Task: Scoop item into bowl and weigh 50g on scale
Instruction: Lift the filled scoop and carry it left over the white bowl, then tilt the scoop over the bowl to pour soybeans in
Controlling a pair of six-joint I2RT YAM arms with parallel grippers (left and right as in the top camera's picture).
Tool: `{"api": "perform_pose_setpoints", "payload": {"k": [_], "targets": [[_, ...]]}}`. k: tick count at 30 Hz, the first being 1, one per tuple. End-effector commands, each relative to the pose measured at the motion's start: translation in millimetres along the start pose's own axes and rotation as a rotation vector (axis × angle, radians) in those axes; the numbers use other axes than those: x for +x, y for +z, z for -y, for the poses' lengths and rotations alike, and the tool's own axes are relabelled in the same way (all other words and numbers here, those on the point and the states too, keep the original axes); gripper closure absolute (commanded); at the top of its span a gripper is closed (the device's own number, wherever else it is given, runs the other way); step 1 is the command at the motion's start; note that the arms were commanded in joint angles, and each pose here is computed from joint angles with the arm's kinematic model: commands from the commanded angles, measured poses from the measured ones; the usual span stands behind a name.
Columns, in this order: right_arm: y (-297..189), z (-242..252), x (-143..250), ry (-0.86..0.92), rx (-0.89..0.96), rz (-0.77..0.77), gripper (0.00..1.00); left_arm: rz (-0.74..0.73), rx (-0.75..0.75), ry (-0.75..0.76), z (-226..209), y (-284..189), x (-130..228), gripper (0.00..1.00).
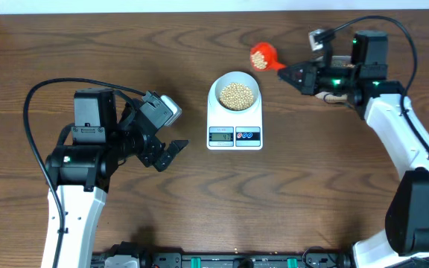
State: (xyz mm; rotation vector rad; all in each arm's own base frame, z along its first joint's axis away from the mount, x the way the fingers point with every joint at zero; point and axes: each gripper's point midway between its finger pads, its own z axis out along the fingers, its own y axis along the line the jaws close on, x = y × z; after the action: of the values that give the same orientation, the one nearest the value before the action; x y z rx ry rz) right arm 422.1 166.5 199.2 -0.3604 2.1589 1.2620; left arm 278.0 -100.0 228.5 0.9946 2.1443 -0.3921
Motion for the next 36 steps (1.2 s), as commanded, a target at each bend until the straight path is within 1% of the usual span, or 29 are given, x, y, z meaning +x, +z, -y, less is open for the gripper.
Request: {"api": "perform_pose_setpoints", "payload": {"k": [1,10,14,19,36], "targets": [[6.7,-21.8,-2.2,-0.213,-0.037,-0.005,0.99,0.011,-0.011,0.018,-3.1,-3.6,-5.4,0.02],[16.2,-29.8,6.5,-0.447,-0.055,-0.03,0.99,0.011,-0.011,0.018,-3.1,-3.6,-5.4,0.02],[16.9,-29.8,6.7,-0.507,-0.053,-0.029,0.99,0.011,-0.011,0.018,-3.1,-3.6,-5.4,0.02],[17.0,-14.9,3.4,-0.507,0.037,-0.032,0.99,0.011,-0.011,0.018,-3.1,-3.6,-5.4,0.02],[17.0,-14.6,3.7,-0.506,0.038,-0.033,0.99,0.011,-0.011,0.018,-3.1,-3.6,-5.4,0.02]]}}
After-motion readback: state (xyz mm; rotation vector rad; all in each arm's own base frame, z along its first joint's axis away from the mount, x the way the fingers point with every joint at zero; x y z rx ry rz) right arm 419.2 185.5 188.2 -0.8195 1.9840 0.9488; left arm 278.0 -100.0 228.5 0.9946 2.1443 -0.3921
